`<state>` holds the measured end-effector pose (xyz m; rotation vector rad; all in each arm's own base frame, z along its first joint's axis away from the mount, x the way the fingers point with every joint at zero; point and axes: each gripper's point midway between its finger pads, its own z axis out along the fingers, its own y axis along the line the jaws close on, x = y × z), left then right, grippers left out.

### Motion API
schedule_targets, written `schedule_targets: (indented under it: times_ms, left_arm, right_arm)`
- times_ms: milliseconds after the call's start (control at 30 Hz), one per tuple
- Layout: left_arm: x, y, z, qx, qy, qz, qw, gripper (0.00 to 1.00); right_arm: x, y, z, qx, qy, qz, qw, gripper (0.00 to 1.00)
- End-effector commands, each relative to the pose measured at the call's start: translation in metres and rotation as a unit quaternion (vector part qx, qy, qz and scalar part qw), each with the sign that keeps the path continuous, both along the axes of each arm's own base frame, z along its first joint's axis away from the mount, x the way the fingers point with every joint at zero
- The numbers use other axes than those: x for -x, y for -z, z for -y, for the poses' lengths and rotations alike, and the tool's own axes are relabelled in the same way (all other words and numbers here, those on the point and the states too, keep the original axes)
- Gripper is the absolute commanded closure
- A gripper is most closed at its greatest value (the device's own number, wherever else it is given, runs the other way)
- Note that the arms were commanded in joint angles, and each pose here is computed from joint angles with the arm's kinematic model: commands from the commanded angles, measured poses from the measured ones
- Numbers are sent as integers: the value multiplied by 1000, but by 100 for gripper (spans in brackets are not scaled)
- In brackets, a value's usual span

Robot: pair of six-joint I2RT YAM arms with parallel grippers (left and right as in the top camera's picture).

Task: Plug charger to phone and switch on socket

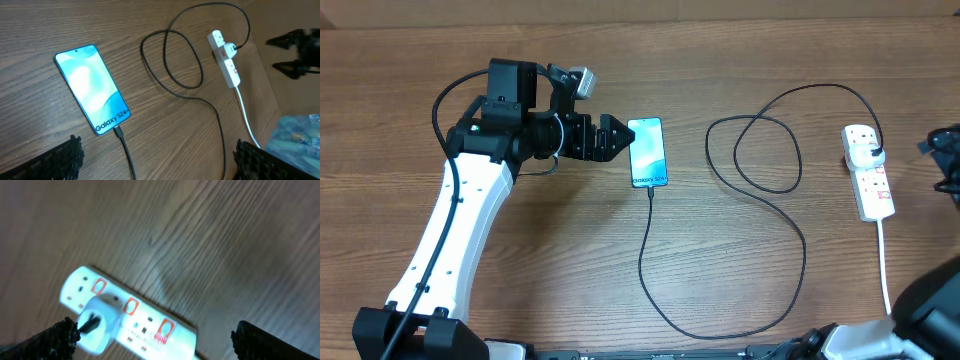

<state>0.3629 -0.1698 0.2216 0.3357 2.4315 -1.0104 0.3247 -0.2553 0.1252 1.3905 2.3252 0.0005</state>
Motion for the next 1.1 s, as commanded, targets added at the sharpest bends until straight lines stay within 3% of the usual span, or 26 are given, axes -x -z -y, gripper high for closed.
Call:
schedule_targets:
  times_ms: [0, 467, 733, 1067]
  left_arm:
    - [7, -17, 6, 14, 20, 22, 999, 0]
    - [3, -20, 6, 19, 13, 27, 999, 0]
    - [3, -20, 6, 19, 13, 28, 999, 0]
    - [3, -20, 6, 18, 13, 28, 999, 0]
  right_arm:
    - [-9, 24, 9, -11, 8, -13, 1000, 0]
    - [-14, 91, -9, -63, -11, -74, 995, 0]
    - [-28, 93, -32, -53, -46, -87, 994, 0]
    - [-18, 95, -34, -39, -45, -122, 991, 0]
